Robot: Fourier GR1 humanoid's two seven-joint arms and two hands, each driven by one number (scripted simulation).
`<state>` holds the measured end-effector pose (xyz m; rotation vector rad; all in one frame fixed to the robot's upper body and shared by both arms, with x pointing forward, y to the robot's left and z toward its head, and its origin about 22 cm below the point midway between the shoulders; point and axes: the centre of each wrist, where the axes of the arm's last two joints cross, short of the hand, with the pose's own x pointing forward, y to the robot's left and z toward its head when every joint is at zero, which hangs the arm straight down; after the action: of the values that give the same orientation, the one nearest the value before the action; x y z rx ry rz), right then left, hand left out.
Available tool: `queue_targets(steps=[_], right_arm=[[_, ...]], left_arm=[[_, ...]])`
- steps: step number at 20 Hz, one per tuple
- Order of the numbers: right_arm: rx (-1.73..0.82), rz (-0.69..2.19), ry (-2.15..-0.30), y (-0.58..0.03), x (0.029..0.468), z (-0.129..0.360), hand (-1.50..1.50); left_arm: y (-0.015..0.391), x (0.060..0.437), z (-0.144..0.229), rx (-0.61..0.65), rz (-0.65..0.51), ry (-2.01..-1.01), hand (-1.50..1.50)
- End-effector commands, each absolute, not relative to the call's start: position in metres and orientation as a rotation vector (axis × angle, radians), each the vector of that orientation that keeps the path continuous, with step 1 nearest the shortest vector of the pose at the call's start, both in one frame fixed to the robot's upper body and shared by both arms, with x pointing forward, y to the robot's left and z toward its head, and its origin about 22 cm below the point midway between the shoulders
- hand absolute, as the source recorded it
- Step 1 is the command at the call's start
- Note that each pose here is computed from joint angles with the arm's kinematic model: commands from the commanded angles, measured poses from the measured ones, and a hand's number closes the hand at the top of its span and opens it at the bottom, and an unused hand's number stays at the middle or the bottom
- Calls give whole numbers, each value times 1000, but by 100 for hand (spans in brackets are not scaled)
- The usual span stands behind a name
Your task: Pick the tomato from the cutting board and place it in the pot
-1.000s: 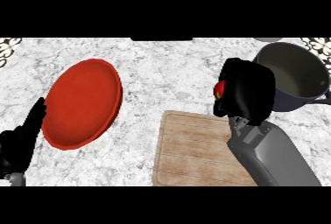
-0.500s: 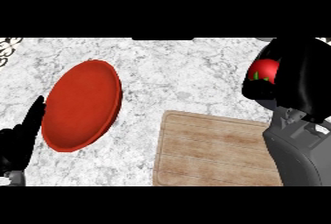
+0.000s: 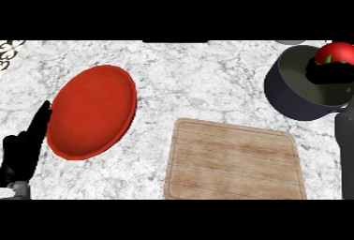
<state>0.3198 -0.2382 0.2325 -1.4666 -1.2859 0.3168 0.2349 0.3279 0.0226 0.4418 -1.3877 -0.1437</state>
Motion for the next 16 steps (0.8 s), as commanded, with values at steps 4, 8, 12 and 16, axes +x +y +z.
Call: queue_targets(steps=[4,8,12,16], right_arm=[[-1451,311,-1276,-302,355,233,150],[-1449,322,-1240,-349,380,209,150],[-1474,403,-1163,-360,398,187,150],[-1460,435,-1135,-379,409,157,150]], left_arm=[[331,234,14,422,-154,-1379,0],[326,245,15,423,-152,-1403,0],[328,237,31,428,-149,-1398,0],[321,239,17,406,-168,-1407,0]])
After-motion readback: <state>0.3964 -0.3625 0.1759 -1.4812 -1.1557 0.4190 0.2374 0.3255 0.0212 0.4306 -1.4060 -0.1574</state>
